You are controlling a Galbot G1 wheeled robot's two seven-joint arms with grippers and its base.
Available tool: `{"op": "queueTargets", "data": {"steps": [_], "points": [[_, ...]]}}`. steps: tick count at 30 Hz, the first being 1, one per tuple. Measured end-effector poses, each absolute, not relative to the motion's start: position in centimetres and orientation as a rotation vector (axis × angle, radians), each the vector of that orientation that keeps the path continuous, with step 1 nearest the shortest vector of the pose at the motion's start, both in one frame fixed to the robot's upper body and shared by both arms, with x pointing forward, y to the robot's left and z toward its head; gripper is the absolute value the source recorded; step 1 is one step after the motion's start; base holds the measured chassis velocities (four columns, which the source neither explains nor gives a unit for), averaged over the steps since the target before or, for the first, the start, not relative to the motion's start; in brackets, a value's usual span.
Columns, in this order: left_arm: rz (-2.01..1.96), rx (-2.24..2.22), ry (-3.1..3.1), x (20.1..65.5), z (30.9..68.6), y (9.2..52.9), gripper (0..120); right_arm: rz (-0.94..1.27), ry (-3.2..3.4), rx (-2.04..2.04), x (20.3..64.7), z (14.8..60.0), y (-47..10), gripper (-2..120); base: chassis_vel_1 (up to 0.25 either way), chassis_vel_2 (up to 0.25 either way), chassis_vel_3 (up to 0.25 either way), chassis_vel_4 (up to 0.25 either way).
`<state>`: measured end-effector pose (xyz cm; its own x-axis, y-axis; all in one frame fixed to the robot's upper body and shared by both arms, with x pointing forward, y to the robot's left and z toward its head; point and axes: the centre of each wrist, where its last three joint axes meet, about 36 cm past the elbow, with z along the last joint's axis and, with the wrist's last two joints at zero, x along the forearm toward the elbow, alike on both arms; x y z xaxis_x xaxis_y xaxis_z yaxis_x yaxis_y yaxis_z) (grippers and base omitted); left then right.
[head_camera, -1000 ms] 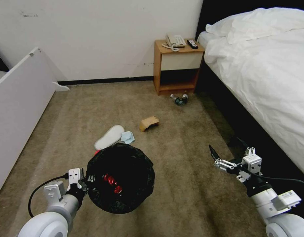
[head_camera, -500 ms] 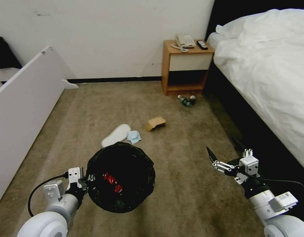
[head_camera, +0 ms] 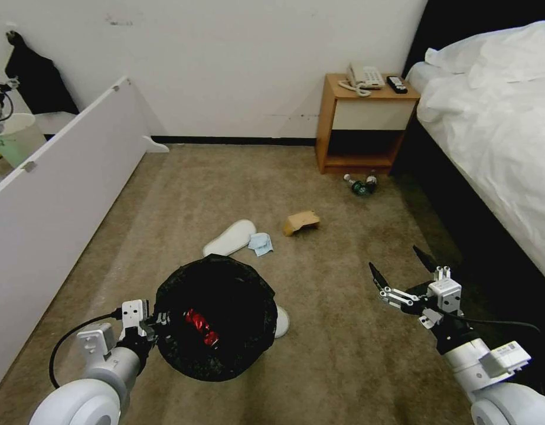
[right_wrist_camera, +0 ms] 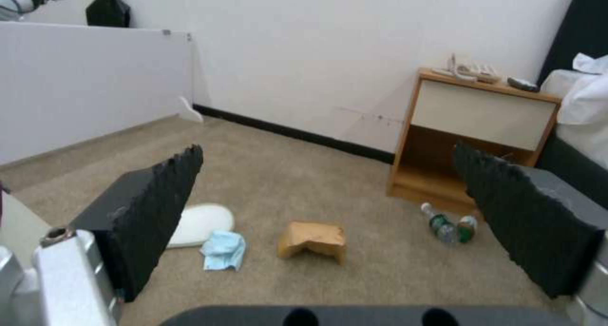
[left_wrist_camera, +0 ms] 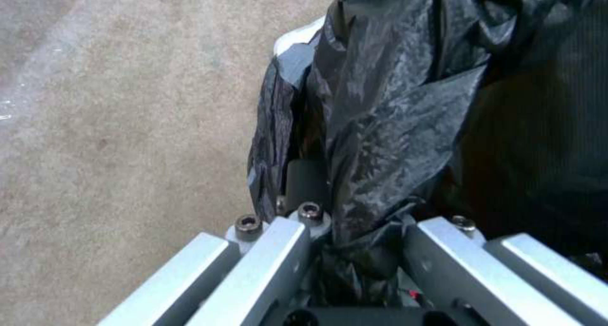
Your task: Pick up the trash bin, then pick up the garbage from the floor and place it into the trash bin.
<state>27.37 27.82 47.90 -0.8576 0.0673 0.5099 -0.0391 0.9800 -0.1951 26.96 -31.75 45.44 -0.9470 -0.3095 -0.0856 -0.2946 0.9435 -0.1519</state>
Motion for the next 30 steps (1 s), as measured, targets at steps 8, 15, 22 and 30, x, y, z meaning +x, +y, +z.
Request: {"op": "queueTargets", "data": {"steps": [8, 15, 22, 30], "points": [[0.27, -0.003, -2.589, 27.32, 47.78, 27.97, 0, -0.187, 2.992, -0.474, 27.31, 44.98, -31.59, 100, 0.0, 0.0, 0.0, 0.0], [0.273, 0.009, -2.594, 27.42, 47.69, 27.99, 0, -0.179, 3.007, -0.49, 27.42, 44.93, -31.52, 100, 0.0, 0.0, 0.0, 0.0], [0.269, 0.023, -2.603, 27.52, 47.85, 28.25, 0, -0.172, 3.021, -0.496, 27.57, 44.81, -31.52, 100, 0.0, 0.0, 0.0, 0.0], [0.265, 0.03, -2.609, 27.63, 48.02, 28.51, 0, -0.168, 3.024, -0.494, 27.62, 44.73, -31.52, 100, 0.0, 0.0, 0.0, 0.0]]}}
